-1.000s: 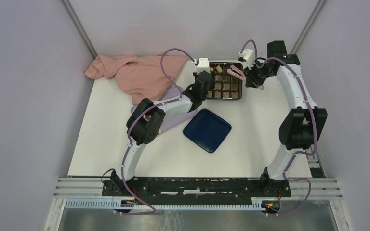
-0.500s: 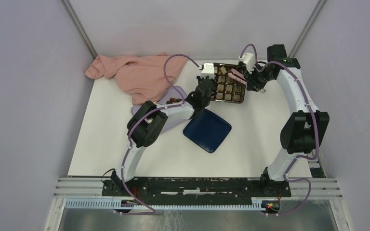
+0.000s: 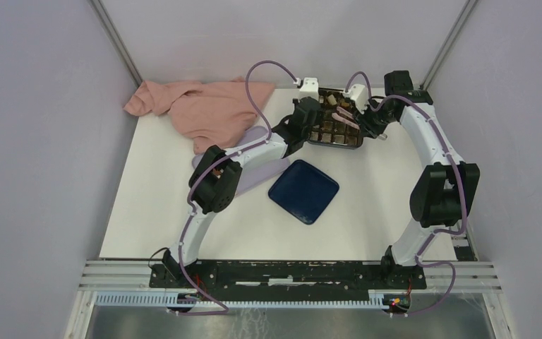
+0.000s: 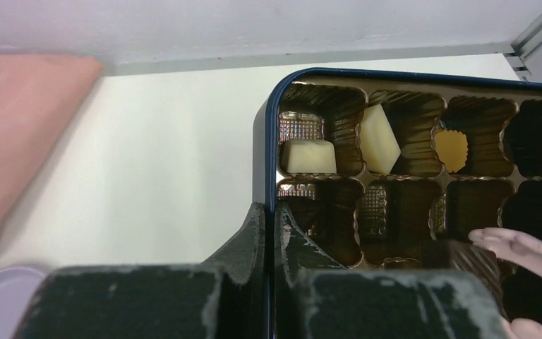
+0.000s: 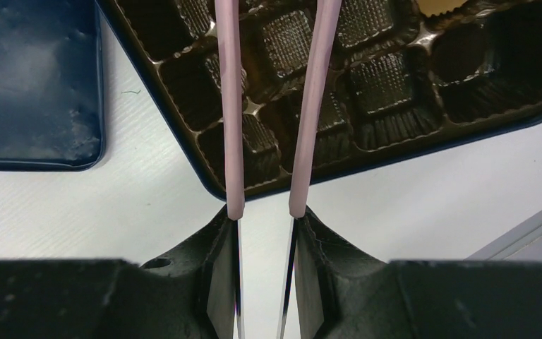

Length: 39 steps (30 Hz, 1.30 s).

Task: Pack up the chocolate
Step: Adjust the packing box at the center of the board, then place the fake chocolate in the packing box.

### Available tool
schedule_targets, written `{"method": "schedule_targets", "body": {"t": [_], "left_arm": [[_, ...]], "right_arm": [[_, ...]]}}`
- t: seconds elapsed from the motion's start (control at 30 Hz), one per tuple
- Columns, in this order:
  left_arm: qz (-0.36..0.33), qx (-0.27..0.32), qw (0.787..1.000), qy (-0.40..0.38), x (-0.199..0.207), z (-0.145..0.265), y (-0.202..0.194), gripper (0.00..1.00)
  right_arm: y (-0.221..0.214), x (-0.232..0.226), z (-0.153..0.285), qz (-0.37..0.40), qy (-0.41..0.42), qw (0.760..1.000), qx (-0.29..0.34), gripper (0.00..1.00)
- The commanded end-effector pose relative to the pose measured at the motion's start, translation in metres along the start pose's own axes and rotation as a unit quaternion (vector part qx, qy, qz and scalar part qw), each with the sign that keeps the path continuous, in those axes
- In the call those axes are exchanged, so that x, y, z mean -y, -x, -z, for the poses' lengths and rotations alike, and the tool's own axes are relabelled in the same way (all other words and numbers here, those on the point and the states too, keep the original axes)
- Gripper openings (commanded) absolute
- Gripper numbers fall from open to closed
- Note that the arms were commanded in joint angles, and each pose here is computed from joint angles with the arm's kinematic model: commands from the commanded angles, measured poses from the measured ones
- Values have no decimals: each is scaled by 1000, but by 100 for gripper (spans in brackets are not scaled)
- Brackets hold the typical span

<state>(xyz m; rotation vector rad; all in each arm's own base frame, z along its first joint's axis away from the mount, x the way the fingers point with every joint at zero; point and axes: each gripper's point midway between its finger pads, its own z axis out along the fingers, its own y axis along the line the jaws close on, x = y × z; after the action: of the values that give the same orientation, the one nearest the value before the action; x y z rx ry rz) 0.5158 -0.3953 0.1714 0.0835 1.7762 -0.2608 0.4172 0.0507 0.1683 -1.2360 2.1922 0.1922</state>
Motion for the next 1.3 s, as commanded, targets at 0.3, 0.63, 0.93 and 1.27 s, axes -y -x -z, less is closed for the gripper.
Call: {"method": "schedule_targets", "body": {"t": [0.3, 0.63, 0.93, 1.27], "left_arm": [[86, -103, 991, -12, 5, -27, -59, 2], [96, -127, 987, -8, 1, -26, -73, 30], [130, -123, 984, -8, -17, -24, -51, 52], [133, -64, 987, -56, -30, 11, 20, 60]], "right_arm": [[-4, 21, -13, -1, -27, 1000, -15, 17], [-13, 15, -54, 3, -2, 998, -56, 18], [-22, 15, -74, -2, 5, 997, -83, 17], [-24, 12, -83, -1, 7, 995, -97, 22]]}}
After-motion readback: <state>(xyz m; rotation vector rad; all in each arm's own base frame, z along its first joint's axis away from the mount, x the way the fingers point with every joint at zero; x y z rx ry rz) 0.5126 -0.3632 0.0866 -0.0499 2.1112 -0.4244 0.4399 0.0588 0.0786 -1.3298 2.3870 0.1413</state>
